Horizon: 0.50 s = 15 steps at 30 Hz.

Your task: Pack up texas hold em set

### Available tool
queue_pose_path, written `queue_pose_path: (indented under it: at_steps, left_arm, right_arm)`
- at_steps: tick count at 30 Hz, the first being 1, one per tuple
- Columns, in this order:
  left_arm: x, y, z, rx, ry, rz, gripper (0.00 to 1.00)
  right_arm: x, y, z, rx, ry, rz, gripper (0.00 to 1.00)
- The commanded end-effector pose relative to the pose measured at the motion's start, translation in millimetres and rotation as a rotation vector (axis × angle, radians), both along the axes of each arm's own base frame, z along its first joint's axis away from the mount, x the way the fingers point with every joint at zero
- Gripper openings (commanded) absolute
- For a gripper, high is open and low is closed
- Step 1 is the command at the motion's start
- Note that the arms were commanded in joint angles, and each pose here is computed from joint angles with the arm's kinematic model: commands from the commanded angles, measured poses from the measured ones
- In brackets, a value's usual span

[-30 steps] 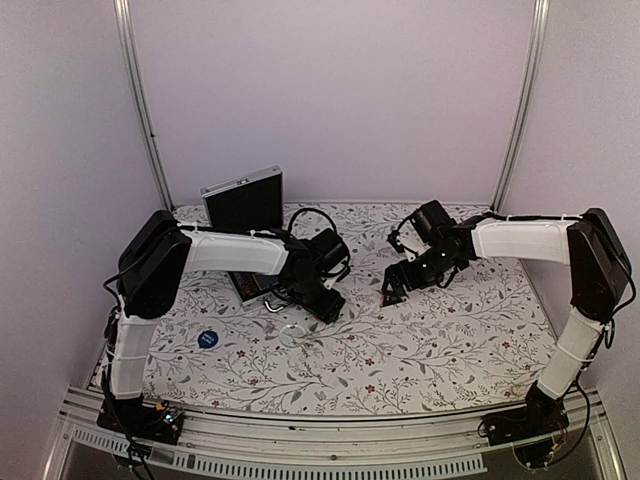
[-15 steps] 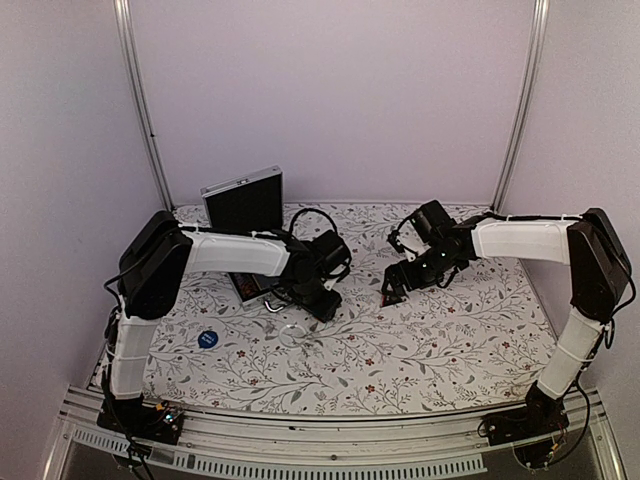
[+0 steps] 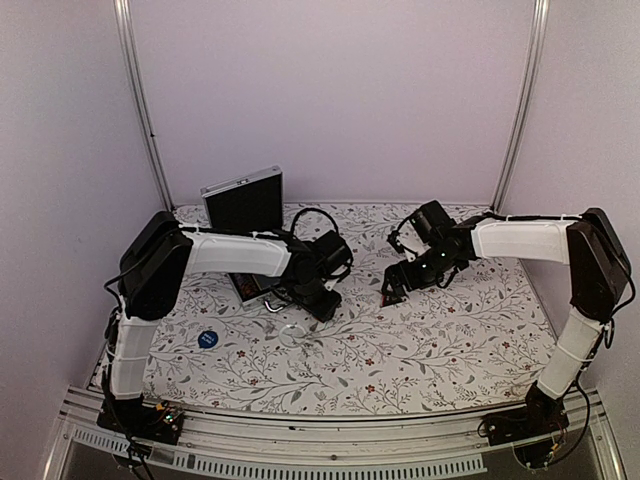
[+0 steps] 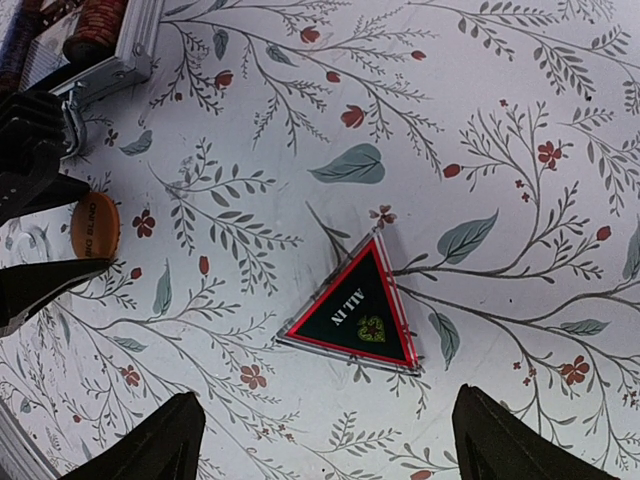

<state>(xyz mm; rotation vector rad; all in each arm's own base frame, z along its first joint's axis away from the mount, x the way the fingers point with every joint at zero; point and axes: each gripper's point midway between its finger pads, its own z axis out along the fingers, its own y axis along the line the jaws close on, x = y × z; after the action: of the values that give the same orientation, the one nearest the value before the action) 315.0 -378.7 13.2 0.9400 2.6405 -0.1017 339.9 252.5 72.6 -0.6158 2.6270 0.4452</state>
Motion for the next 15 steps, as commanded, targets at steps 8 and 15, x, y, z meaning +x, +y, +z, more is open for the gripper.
queue_pose_path:
  at_steps: [8,15]
  left_arm:
    - [2,-6,30,-0.026,-0.034,-0.024,0.5]
    - [5,-9,43,-0.076,-0.033,-0.023,0.5]
  right_arm:
    - [6,-1,-7,-0.002,-0.001,-0.006,0.9]
    - [7,-1,-8,0.0,0.001,-0.007,0.9]
